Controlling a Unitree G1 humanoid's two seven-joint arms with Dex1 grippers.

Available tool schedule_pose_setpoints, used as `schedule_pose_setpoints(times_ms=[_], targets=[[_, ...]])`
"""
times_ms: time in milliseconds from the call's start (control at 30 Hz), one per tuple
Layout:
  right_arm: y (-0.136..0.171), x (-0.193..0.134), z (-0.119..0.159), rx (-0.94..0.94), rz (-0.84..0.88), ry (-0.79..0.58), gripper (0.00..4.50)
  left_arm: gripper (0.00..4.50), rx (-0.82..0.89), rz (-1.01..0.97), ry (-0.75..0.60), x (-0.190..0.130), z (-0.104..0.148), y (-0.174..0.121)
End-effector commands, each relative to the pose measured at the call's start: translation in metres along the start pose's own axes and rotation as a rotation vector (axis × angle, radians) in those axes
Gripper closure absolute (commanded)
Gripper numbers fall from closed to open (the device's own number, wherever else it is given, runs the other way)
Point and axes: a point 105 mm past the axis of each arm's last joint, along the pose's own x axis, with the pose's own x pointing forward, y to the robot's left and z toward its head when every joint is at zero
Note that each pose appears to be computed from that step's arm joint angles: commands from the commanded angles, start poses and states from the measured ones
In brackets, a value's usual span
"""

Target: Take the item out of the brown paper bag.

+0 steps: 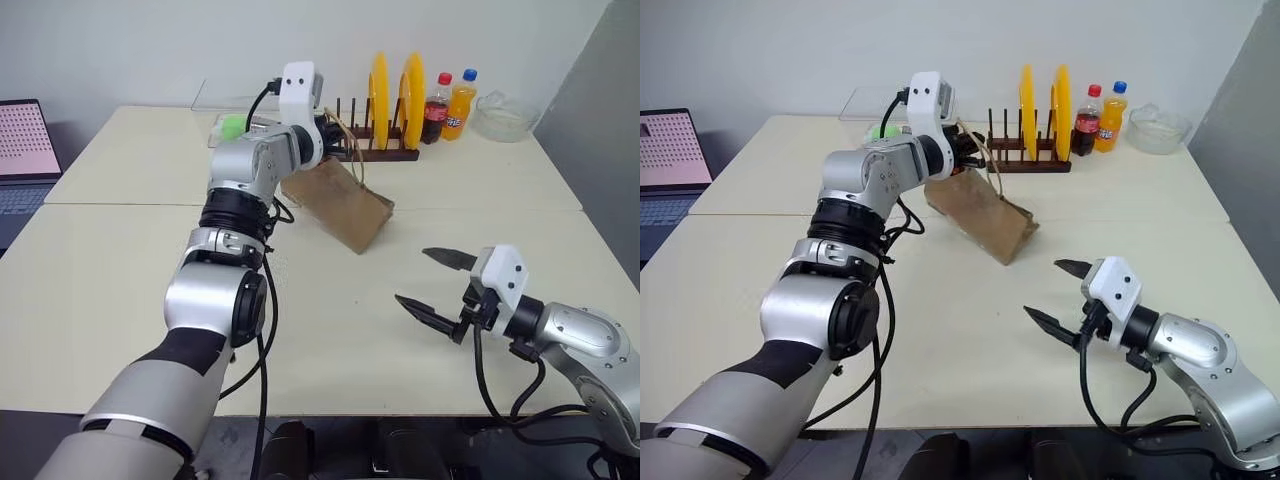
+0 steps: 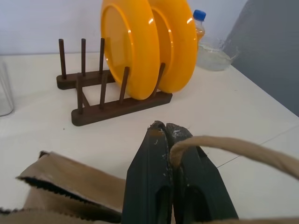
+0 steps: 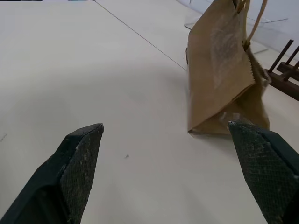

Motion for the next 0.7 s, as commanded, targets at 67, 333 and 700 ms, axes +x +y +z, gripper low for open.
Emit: schedule_pose_setpoints(times_ms=[67,333,700], targets=[[-0.002,0.001,0.003,-0.023,-0.023,-0.008,0.00,4.45,0.002,0.005,-0.103,-0.010,0.031,-0.007],[-0.004,0.004,0.001,-0.026,-0.037,0.000,0.00,4.45,-0.007,0.087,-0.098,-0.018,0.028,0.002],[-0.010,0.009,-0.001,-0.036,-0.070,0.018,0.00,4.45,-0.059,0.126,-0.024,-0.023,0.000,-0.001]])
